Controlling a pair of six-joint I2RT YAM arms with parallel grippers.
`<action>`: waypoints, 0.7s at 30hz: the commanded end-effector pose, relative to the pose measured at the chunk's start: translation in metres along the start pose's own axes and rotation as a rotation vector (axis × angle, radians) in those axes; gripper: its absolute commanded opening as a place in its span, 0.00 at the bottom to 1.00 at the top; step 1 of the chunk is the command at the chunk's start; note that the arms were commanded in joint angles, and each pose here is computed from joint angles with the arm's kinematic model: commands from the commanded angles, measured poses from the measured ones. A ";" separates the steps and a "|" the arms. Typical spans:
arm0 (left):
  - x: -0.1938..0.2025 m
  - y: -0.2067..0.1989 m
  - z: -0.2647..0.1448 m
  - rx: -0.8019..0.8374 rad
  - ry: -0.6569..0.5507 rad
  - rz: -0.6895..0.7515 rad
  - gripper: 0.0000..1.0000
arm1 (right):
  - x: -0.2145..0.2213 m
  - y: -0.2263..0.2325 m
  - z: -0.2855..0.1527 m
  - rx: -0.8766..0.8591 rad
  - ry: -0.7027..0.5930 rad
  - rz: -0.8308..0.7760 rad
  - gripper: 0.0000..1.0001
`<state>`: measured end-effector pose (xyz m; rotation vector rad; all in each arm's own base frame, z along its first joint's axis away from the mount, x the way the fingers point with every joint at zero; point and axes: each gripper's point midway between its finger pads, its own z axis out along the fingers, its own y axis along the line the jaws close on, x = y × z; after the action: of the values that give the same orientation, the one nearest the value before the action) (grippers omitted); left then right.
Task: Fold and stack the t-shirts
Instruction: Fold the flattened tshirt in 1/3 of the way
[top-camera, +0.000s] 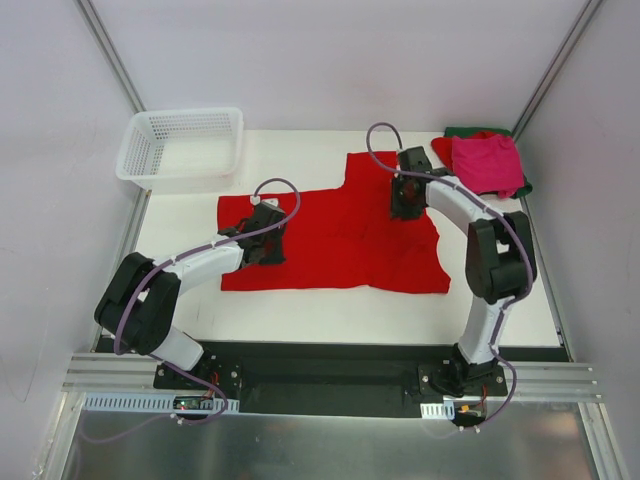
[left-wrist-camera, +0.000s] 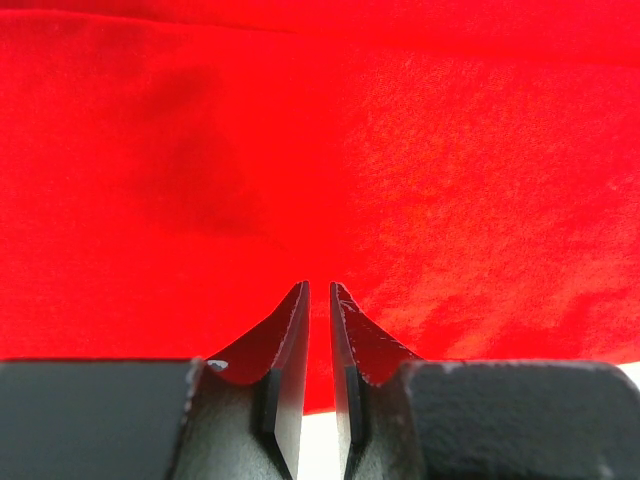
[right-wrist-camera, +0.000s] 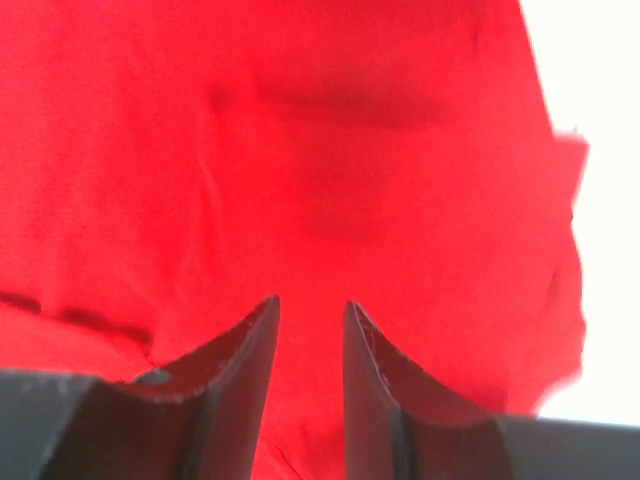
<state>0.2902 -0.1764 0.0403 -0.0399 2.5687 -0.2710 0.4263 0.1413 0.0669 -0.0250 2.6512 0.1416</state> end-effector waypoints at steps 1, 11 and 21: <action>-0.017 -0.004 -0.005 0.004 -0.055 0.026 0.13 | 0.026 -0.014 -0.042 0.031 -0.026 0.089 0.35; -0.019 -0.011 -0.001 0.036 -0.052 0.028 0.13 | 0.107 -0.027 -0.082 -0.007 0.002 0.162 0.36; -0.016 -0.009 0.008 0.041 -0.035 0.023 0.13 | 0.165 -0.028 -0.069 -0.044 0.107 0.220 0.36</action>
<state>0.2951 -0.1795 0.0353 -0.0042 2.5629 -0.2773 0.2587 0.1021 0.0569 0.2102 2.7318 0.2189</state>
